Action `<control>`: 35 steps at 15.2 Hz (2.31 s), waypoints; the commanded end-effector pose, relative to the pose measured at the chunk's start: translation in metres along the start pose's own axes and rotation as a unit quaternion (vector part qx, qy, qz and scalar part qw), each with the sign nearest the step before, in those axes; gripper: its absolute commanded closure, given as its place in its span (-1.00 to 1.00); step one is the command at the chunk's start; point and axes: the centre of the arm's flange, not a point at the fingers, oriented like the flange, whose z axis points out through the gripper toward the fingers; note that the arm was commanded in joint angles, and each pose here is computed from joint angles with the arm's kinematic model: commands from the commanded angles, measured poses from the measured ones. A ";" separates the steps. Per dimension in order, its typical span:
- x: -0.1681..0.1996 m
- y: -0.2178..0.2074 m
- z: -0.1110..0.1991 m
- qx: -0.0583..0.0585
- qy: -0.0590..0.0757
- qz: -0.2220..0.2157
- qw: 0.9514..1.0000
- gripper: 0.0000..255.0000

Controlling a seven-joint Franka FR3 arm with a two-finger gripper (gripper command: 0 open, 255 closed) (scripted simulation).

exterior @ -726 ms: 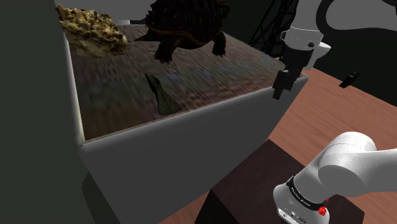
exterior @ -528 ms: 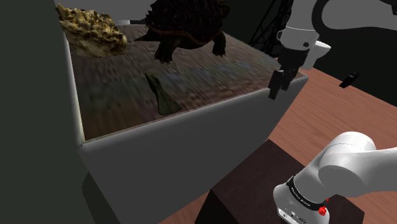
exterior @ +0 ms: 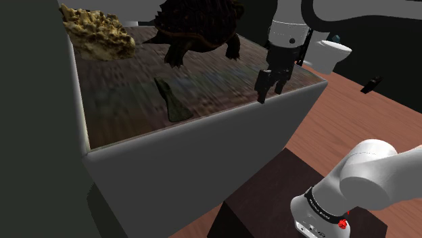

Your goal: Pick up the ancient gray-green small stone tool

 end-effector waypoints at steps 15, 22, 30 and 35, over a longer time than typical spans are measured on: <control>0.107 -0.172 -0.036 0.012 0.017 0.040 0.999 -1.00; 0.158 -0.245 -0.054 0.016 0.025 0.057 0.998 -1.00; 0.170 -0.258 -0.026 0.017 0.026 0.060 0.998 -1.00; 0.171 -0.258 -0.018 0.017 0.026 0.060 0.998 1.00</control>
